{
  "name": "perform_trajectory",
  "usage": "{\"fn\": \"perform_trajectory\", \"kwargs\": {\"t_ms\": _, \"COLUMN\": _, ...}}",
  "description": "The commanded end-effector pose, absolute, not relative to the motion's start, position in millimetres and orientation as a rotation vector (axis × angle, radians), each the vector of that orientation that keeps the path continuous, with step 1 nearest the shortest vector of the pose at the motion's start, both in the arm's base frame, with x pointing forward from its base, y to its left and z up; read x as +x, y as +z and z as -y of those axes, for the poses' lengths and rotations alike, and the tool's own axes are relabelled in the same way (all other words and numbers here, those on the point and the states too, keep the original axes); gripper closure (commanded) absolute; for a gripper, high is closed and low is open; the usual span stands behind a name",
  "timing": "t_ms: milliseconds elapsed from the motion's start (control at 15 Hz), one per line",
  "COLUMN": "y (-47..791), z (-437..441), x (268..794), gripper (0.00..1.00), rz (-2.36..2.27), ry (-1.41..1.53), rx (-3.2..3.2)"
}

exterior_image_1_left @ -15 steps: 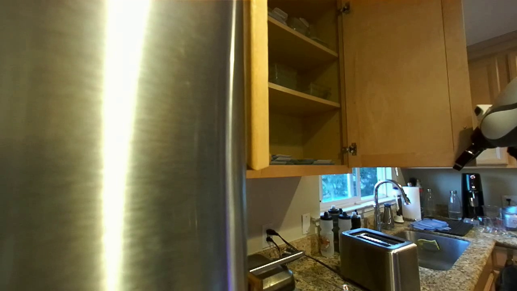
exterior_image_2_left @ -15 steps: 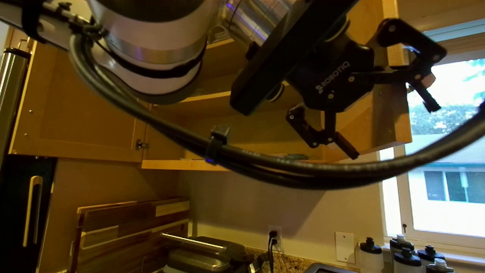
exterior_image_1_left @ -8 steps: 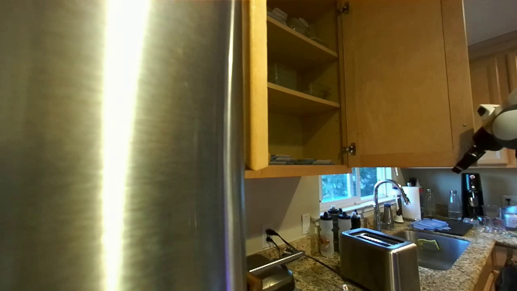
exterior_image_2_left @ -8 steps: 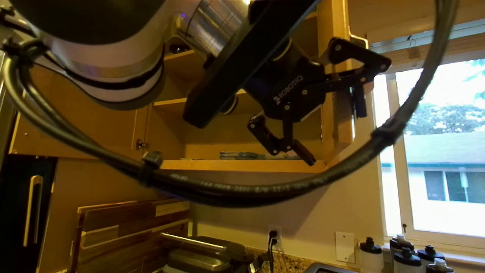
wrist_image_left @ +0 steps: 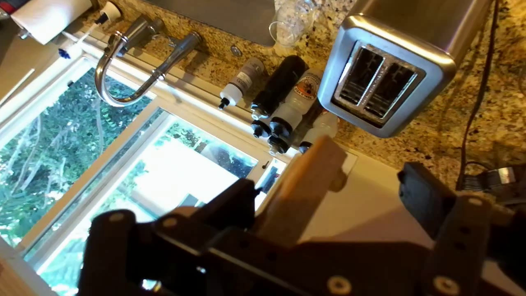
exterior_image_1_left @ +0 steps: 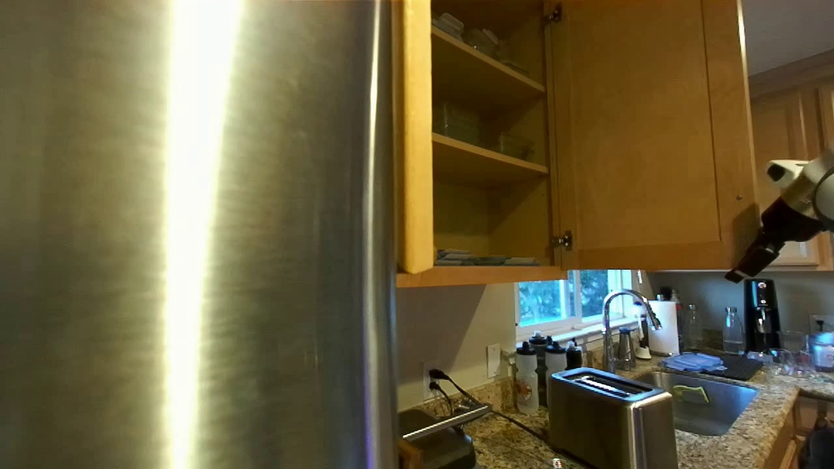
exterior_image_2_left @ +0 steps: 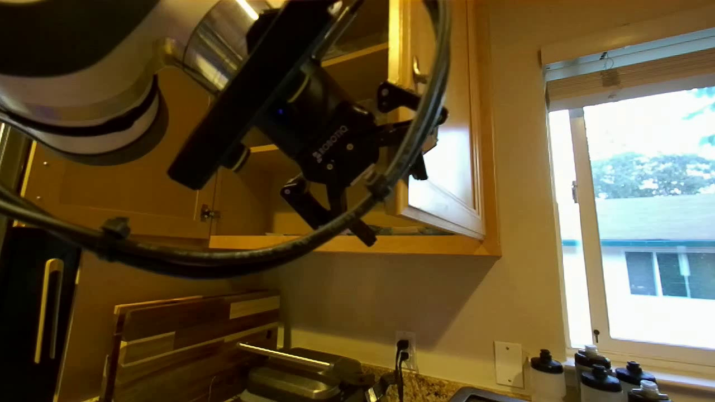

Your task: Close both doors to the cupboard

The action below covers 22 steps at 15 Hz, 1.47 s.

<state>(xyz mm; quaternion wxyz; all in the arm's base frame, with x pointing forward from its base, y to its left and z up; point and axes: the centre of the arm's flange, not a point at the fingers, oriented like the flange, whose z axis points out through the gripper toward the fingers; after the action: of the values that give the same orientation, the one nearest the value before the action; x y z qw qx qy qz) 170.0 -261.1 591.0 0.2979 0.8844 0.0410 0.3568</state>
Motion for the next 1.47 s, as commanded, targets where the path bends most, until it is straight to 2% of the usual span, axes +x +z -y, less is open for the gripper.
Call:
{"fn": "perform_trajectory", "kwargs": {"t_ms": 0, "y": 599.6, "z": 192.1, "x": 197.6, "gripper": 0.0, "rz": -0.333, "ry": 0.963, "rx": 2.323}}
{"fn": "perform_trajectory", "kwargs": {"t_ms": 467, "y": 608.3, "z": 97.4, "x": 221.0, "gripper": 0.0, "rz": -0.657, "ry": 0.875, "rx": 2.267}}
{"fn": "perform_trajectory", "kwargs": {"t_ms": 1000, "y": 613.1, "z": 11.4, "x": 254.5, "gripper": 0.0, "rz": -1.118, "ry": 0.972, "rx": 2.099}}
{"fn": "perform_trajectory", "kwargs": {"t_ms": 1200, "y": 610.0, "z": 6.2, "x": 263.2, "gripper": 0.0, "rz": -1.144, "ry": 0.972, "rx": 2.104}}
{"fn": "perform_trajectory", "kwargs": {"t_ms": 1400, "y": 606.6, "z": 18.7, "x": 274.7, "gripper": 0.0, "rz": -0.983, "ry": 0.898, "rx": 2.189}}
